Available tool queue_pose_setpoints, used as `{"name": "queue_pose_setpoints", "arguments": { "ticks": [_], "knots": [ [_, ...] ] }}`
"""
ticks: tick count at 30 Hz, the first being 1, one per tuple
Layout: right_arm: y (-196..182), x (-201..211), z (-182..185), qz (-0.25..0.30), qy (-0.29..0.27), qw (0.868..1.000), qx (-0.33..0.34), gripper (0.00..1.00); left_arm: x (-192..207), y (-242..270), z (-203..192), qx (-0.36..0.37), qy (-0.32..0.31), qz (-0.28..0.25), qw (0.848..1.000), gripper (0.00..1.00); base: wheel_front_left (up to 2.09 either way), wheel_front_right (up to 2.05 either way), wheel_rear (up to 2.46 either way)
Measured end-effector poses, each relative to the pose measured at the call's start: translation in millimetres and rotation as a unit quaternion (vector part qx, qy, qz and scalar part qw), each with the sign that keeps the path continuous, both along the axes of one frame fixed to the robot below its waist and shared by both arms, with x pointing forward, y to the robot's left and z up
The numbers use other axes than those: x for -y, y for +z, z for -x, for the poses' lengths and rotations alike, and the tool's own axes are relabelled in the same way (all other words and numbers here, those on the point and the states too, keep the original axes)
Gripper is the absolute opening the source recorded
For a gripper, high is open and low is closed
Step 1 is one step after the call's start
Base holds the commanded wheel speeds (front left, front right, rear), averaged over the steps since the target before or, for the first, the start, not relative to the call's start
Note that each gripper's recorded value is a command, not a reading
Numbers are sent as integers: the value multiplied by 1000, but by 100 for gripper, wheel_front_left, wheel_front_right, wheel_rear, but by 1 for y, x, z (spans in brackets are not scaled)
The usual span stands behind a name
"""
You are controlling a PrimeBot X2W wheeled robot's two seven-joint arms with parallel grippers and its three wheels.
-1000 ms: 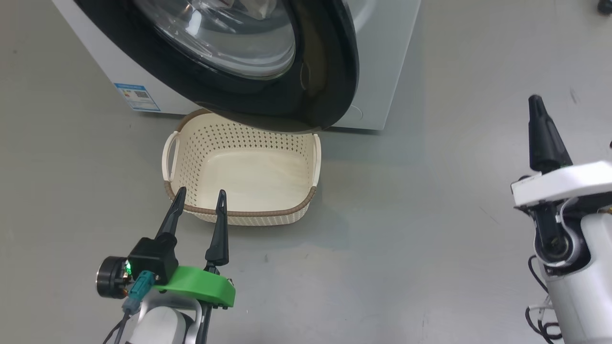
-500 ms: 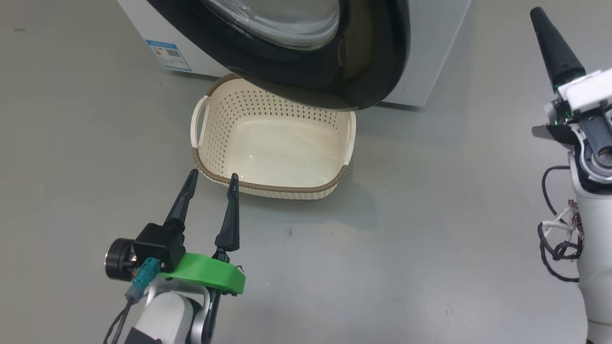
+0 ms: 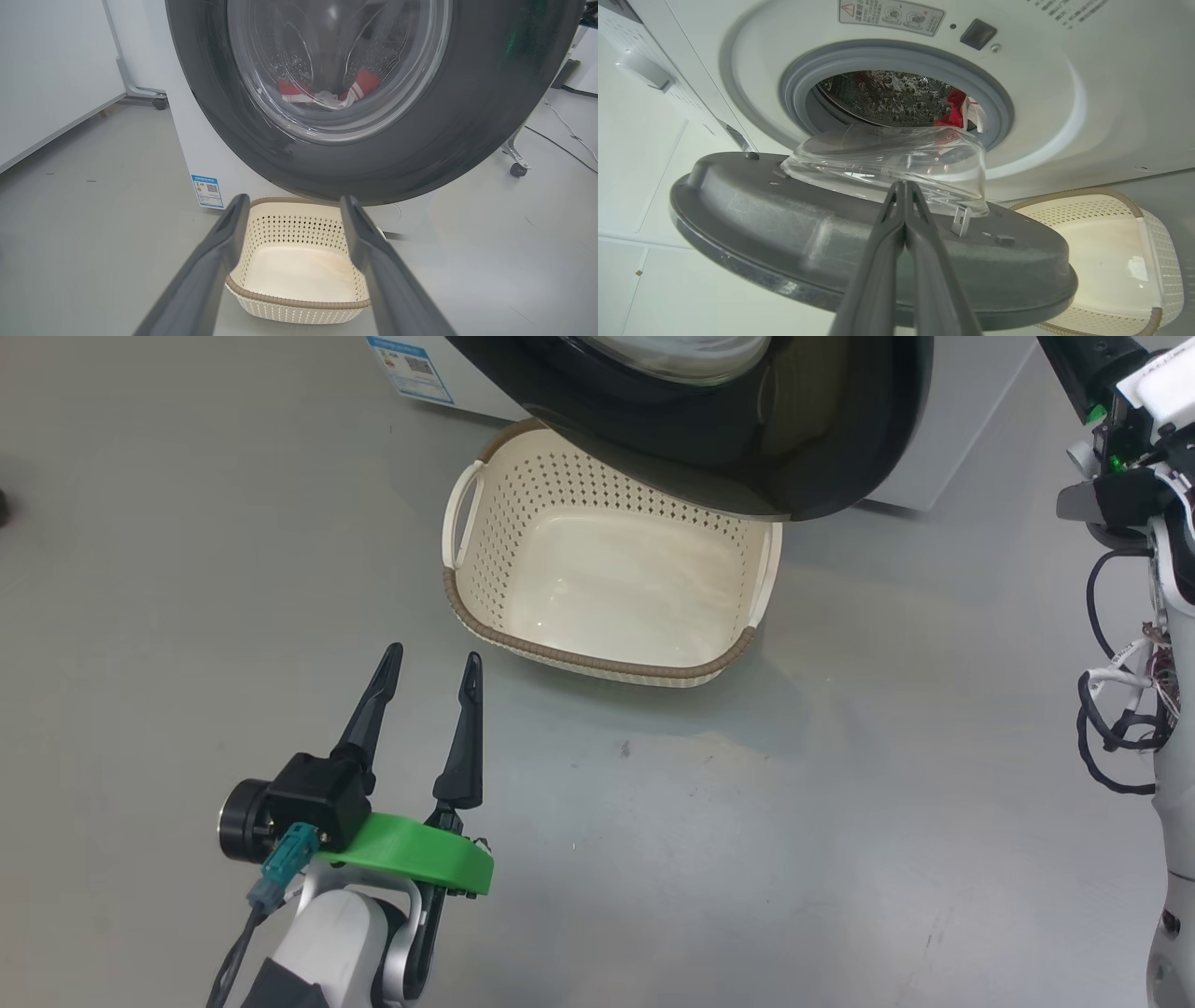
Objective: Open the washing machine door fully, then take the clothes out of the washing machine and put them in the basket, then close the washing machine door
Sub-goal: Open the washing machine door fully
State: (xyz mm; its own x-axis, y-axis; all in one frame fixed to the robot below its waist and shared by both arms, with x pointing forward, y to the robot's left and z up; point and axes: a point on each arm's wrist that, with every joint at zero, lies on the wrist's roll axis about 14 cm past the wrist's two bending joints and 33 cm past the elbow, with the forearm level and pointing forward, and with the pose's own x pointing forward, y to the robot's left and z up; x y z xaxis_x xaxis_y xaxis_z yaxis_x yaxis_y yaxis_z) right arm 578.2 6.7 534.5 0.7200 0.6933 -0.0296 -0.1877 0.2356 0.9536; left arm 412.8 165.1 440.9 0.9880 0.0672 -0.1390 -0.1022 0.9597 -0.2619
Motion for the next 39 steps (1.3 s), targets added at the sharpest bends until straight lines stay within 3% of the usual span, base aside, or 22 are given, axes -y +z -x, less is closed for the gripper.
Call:
{"name": "queue_pose_setpoints", "arguments": {
  "ticks": [15,24,39],
  "knots": [
    [-20,-37,4,-40,86,992,-79,0,-15,-5,3,-9,22,-8,1000,100,0,0,0],
    [-18,-43,7,-34,117,989,-83,0,-16,-4,3,-8,22,-8,1000,100,0,0,0],
    [-41,-69,45,-62,191,965,-166,0,-16,2,5,-1,21,-9,1000,100,0,0,0]
  ]
}}
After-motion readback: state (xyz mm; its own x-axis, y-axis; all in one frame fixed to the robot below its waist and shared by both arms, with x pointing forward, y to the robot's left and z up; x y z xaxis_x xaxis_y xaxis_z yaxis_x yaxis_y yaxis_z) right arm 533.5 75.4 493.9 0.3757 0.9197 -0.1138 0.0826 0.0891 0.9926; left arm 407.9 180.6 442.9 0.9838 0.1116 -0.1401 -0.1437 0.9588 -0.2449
